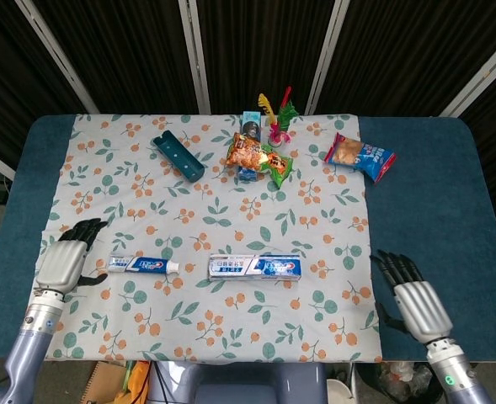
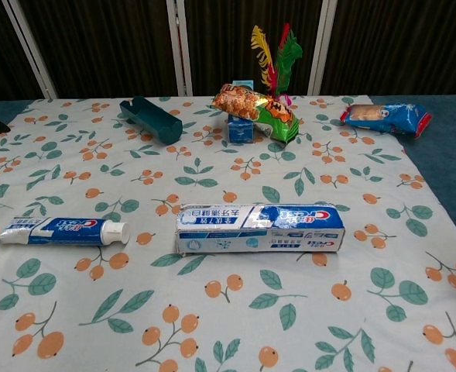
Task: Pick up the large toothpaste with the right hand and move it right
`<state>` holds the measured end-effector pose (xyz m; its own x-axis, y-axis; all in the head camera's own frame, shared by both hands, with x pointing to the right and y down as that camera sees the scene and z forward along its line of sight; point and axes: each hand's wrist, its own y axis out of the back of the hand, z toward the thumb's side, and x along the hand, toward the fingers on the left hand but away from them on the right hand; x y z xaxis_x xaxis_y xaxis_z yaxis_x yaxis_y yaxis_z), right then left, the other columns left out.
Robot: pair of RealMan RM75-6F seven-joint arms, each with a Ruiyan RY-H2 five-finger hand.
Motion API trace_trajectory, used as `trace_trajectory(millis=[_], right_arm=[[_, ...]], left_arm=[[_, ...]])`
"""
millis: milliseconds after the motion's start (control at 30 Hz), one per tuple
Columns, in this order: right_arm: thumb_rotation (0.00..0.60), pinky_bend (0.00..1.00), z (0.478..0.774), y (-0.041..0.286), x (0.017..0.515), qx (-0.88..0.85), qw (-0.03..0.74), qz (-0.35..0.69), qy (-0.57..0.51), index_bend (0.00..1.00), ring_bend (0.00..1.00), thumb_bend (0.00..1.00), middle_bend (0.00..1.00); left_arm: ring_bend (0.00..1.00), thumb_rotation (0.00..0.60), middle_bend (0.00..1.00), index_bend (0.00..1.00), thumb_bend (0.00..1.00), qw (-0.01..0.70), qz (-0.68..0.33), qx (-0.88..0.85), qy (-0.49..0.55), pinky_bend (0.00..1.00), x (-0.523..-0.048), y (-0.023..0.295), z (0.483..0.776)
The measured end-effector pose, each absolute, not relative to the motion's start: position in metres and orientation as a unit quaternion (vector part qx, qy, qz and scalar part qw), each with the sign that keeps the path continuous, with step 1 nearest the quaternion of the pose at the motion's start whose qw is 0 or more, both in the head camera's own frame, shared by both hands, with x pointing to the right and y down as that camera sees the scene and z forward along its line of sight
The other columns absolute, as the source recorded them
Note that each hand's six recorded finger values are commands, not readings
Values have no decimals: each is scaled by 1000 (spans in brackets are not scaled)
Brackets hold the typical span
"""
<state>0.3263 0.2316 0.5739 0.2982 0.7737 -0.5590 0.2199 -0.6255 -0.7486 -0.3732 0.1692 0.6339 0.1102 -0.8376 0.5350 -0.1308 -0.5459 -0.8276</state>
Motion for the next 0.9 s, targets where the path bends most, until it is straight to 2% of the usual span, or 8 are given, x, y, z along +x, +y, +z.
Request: trace_trajectory(millis=[267, 600, 900], right_arm=[[600, 15, 601, 210, 245, -814, 241, 458, -263, 0, 0, 433, 12], [600, 15, 654, 186, 165, -842, 179, 458, -224, 0, 0, 404, 12], [600, 15, 681, 175, 133, -844, 171, 458, -219, 0, 0, 394, 4]], left_arm=[[56, 600, 23, 57, 14, 317, -558, -669, 375, 168, -382, 163, 631], [56, 600, 12, 47, 0, 292, -567, -662, 394, 168, -401, 159, 634], [56, 600, 8, 34, 0, 282, -574, -657, 399, 168, -411, 158, 635]])
